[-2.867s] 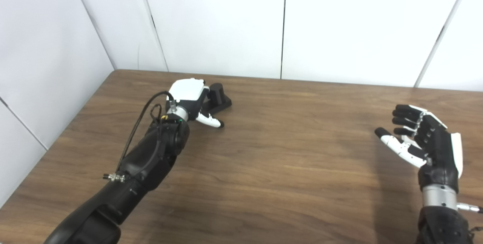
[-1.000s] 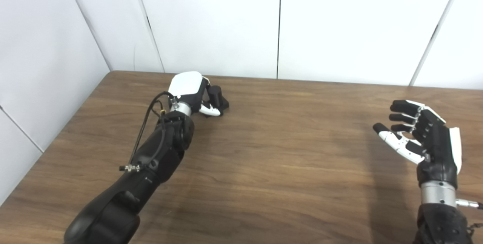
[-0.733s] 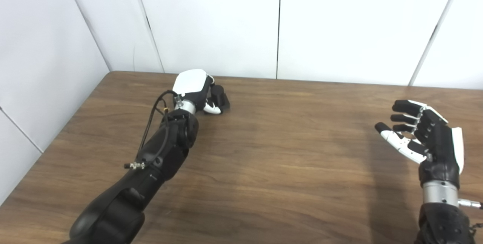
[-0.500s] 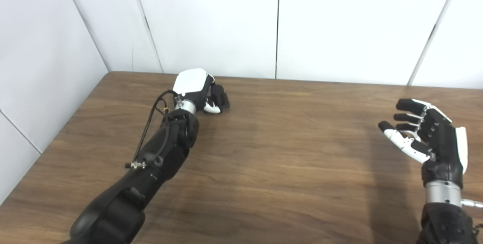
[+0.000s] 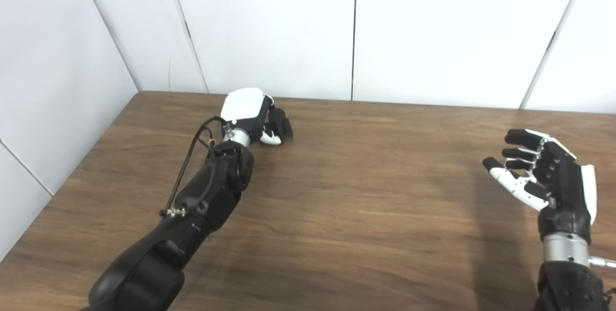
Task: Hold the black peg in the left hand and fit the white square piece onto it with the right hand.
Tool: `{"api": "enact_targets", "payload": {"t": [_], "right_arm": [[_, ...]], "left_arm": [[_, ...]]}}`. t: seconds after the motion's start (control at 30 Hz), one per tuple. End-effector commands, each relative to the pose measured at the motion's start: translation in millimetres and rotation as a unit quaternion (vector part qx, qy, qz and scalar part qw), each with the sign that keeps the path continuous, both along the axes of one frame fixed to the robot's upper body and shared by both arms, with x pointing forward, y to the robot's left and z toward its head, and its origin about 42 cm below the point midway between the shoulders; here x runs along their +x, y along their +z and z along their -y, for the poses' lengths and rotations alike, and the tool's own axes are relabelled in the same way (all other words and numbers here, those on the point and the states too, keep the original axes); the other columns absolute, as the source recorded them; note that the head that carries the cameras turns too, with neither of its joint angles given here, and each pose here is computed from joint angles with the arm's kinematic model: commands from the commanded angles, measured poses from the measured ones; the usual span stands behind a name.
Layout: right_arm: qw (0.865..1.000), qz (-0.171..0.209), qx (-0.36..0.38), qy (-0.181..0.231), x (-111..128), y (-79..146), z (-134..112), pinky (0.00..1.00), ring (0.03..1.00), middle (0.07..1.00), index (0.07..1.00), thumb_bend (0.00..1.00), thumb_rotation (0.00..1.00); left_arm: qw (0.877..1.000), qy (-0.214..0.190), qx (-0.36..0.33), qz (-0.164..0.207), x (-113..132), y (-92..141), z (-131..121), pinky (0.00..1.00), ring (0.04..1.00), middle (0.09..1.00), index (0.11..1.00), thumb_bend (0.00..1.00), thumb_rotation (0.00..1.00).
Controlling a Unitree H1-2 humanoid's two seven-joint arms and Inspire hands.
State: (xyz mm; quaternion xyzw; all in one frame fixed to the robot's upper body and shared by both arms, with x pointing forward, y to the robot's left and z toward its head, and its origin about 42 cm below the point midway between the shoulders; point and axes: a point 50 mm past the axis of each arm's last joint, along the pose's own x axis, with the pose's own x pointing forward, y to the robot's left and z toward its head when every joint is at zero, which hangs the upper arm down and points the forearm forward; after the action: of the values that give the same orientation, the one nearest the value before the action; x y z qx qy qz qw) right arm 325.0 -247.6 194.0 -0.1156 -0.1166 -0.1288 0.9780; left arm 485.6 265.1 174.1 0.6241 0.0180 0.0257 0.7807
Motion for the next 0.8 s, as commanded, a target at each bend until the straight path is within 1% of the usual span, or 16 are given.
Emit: {"api": "enact_targets", "payload": {"t": [0.0,0.1,0.23,0.33,0.43,0.57,0.77], "right_arm": [[0.999,0.041,-0.008,0.005,4.0,20.9,-1.8,0.55,0.606,0.675,0.642,0.56,0.07],[0.999,0.044,-0.004,0.008,5.9,20.7,-2.7,0.53,0.600,0.674,0.642,0.56,0.07],[0.999,0.043,-0.006,0.008,6.1,21.7,-4.6,0.54,0.609,0.678,0.644,0.55,0.06],[0.999,0.041,-0.001,0.008,5.2,22.5,-5.9,0.54,0.616,0.683,0.644,0.55,0.05],[0.999,0.041,-0.002,0.007,4.6,23.3,-5.9,0.55,0.628,0.682,0.643,0.55,0.06],[0.999,0.040,-0.005,0.007,4.8,23.6,-5.2,0.54,0.622,0.678,0.642,0.56,0.07],[0.999,0.040,-0.007,0.007,6.3,23.8,-4.4,0.54,0.606,0.673,0.641,0.56,0.08]], "left_arm": [[0.999,-0.008,-0.016,-0.038,-5.6,-8.1,-12.9,0.80,0.856,0.825,0.484,0.52,0.07],[0.995,-0.048,-0.052,-0.063,-10.5,-5.9,-12.0,0.82,0.875,0.845,0.484,0.52,0.08],[0.988,-0.094,-0.086,-0.085,-17.9,-2.6,-9.6,0.87,0.904,0.866,0.488,0.52,0.07],[0.981,-0.125,-0.114,-0.099,-24.6,0.5,-8.1,0.83,0.920,0.886,0.491,0.52,0.07],[0.975,-0.144,-0.136,-0.101,-29.4,0.5,-7.5,0.83,0.926,0.888,0.491,0.52,0.07],[0.967,-0.176,-0.157,-0.095,-38.3,-0.3,-3.1,0.86,0.931,0.891,0.491,0.52,0.07],[0.958,-0.208,-0.175,-0.089,-51.7,-2.5,9.7,0.83,0.938,0.896,0.491,0.52,0.07]]}}
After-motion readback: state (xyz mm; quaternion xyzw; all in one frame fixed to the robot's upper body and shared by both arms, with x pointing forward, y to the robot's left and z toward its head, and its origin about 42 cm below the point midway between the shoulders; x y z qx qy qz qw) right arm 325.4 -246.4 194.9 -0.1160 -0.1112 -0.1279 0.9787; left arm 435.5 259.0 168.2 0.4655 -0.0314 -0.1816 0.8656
